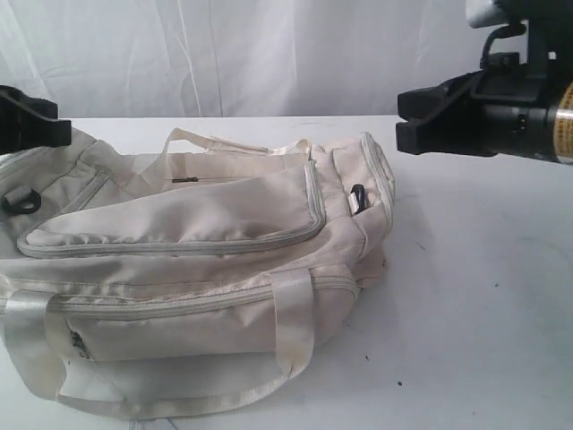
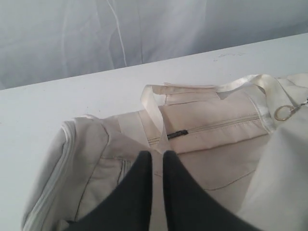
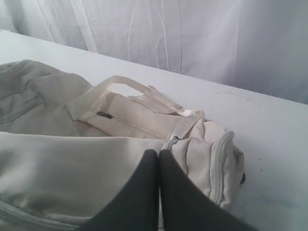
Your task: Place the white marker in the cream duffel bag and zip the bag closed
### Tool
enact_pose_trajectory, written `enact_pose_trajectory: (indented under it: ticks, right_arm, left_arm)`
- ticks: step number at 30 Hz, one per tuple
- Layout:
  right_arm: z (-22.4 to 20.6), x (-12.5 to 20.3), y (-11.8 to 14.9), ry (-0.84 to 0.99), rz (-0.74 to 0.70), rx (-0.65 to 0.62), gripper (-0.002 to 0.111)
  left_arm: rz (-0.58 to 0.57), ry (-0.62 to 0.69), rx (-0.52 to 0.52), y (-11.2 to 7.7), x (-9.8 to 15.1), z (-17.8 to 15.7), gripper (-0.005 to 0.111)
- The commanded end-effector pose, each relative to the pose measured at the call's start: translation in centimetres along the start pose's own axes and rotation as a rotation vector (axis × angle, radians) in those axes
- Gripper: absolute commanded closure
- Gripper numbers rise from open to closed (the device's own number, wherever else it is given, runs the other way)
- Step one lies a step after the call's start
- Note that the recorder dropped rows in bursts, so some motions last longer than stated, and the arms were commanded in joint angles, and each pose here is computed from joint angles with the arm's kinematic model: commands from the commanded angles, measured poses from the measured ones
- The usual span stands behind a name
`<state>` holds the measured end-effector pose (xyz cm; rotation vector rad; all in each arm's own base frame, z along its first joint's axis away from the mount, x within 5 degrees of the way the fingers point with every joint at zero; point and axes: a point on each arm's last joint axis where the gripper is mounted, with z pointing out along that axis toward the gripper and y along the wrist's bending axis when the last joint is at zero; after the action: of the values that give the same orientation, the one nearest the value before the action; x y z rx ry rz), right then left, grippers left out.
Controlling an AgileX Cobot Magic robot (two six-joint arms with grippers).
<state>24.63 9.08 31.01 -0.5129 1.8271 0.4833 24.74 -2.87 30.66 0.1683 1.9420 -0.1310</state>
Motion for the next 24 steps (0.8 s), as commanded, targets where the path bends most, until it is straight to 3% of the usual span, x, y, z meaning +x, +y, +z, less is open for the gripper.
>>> enact_pose_trajectory:
  ticks: [1, 14, 24]
  right_arm:
    - [-2.9, 0.4, 1.0, -0.058, -0.006, 0.011, 0.108]
    - [-8.2, -0.4, 3.1, -0.210, -0.004, 0.021, 0.108]
    - [-9.4, -0.9, 3.5, -0.256, 0.006, 0.017, 0.108]
  left_arm:
    - [-0.024, -0.030, 0.016, -0.5, 0.8, -2.4, 0.091]
    - [-0.015, -0.039, 0.048, -0.9, 1.6, -4.1, 0.091]
    - [-0.013, 0.002, 0.113, -1.5, 1.9, -4.1, 0.091]
